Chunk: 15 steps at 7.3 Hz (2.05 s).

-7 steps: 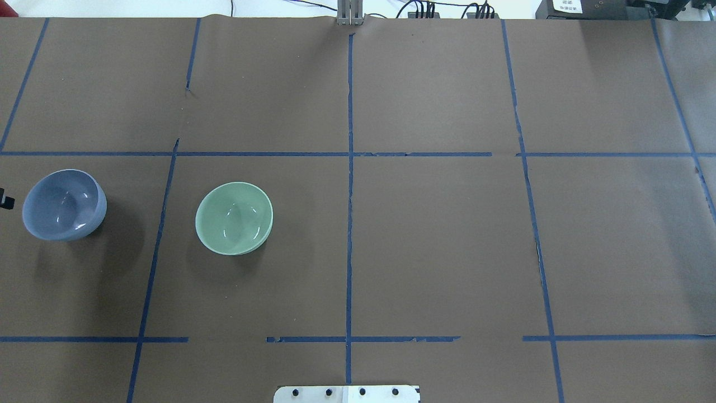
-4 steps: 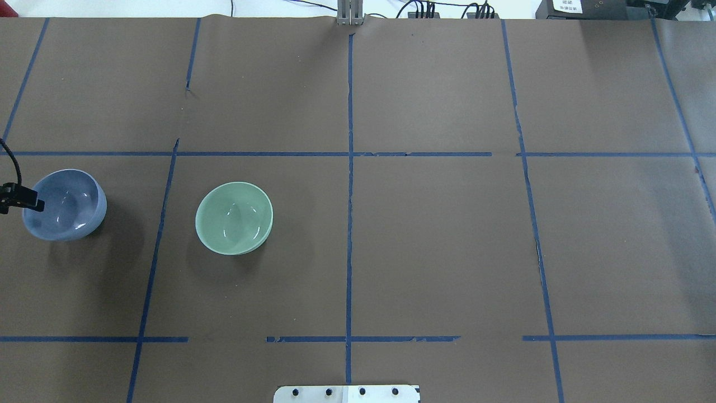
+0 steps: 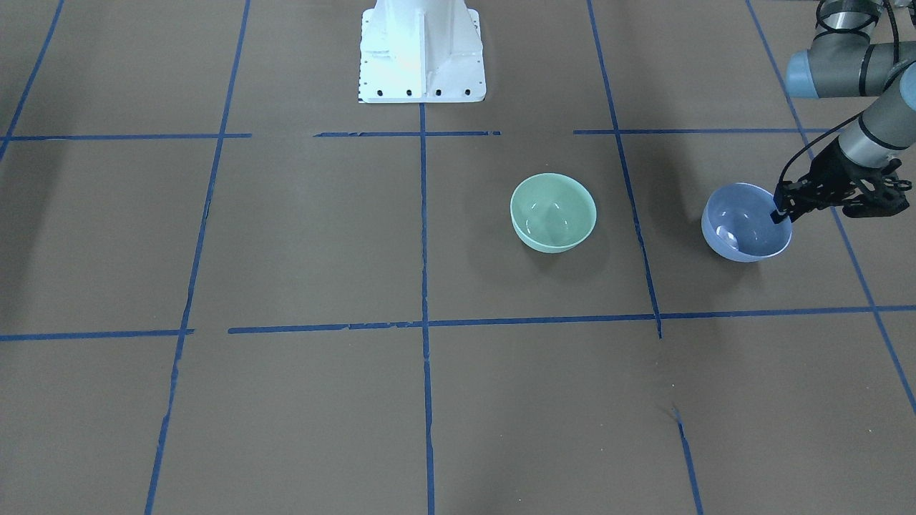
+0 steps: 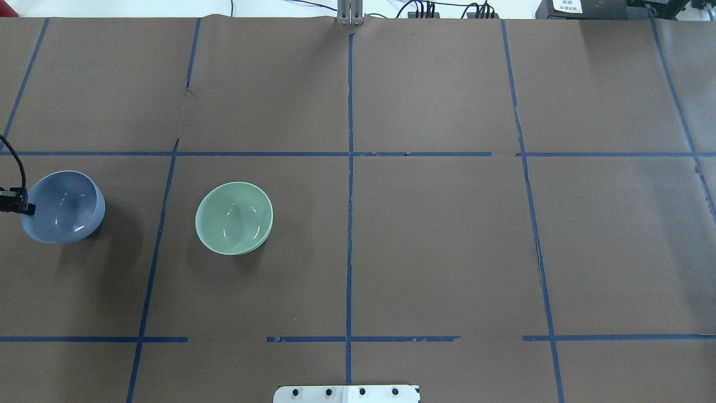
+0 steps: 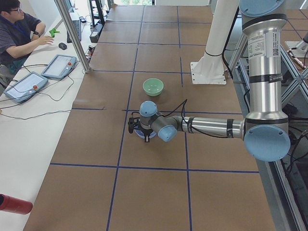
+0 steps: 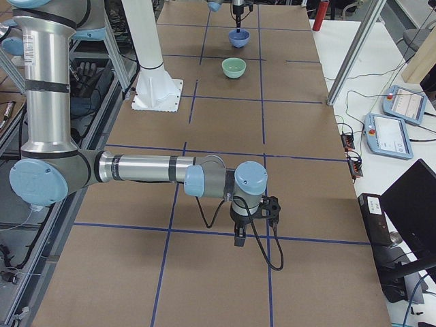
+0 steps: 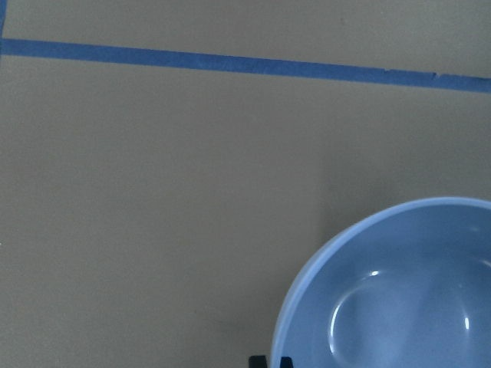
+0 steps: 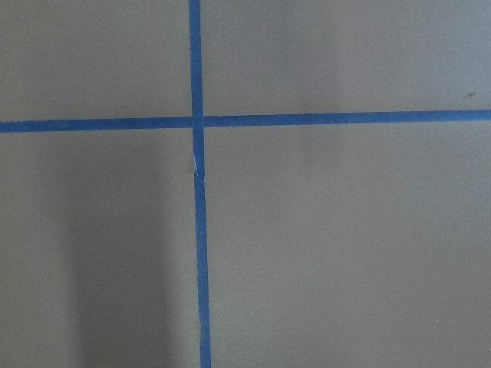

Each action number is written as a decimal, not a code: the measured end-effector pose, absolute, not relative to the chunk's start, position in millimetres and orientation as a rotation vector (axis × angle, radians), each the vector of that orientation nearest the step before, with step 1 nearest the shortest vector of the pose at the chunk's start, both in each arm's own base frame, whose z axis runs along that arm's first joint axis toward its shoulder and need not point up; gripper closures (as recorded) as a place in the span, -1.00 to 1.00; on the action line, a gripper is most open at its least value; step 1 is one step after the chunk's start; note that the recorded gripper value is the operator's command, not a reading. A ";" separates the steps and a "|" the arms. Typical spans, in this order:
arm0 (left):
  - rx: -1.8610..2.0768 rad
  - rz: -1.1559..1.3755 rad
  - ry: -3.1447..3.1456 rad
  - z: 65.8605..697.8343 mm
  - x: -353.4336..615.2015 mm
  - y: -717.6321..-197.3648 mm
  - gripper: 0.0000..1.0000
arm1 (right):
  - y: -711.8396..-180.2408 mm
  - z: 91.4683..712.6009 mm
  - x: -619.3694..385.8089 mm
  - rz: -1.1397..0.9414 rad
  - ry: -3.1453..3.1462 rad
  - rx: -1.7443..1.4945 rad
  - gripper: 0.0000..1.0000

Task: Stack blue bowl on green bowl
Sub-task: 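Reach the left gripper to the rim of the light blue bowl and grasp it, then lift the blue bowl with the left gripper and carry it over the green bowl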

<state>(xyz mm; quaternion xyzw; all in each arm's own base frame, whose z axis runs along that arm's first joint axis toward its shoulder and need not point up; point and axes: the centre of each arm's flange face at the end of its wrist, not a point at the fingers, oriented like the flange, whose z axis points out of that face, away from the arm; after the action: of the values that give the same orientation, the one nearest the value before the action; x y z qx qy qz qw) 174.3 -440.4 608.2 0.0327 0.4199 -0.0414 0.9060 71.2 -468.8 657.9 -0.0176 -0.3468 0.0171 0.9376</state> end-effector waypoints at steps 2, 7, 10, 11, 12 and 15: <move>0.089 -0.083 0.881 581.9 171.1 -439.5 1.00 | -468.8 657.9 71.2 0.035 -0.708 -0.036 -1.00; 0.005 -0.245 0.935 417.7 197.1 -432.2 1.00 | -469.1 657.7 71.2 0.035 -0.708 -0.035 -1.00; -0.152 -0.312 0.970 325.7 305.2 -430.1 1.00 | -468.9 657.9 71.2 0.035 -0.708 -0.036 -1.00; -0.180 -0.335 0.958 307.8 336.8 -429.4 1.00 | -468.8 657.9 71.2 0.035 -0.708 -0.036 -1.00; -0.180 -0.356 0.936 303.7 359.0 -429.9 1.00 | -468.8 657.9 71.4 0.035 -0.708 -0.036 -1.00; -0.164 -0.372 0.902 313.4 375.0 -430.2 1.00 | -468.8 657.9 71.4 0.035 -0.708 -0.036 -1.00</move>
<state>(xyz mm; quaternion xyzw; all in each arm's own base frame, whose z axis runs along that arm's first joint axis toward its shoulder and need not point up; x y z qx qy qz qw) 375.0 -430.2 313.4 -0.0788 0.4329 -0.1786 0.8801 71.4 -468.8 657.9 -0.0174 -0.3468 0.0169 0.9376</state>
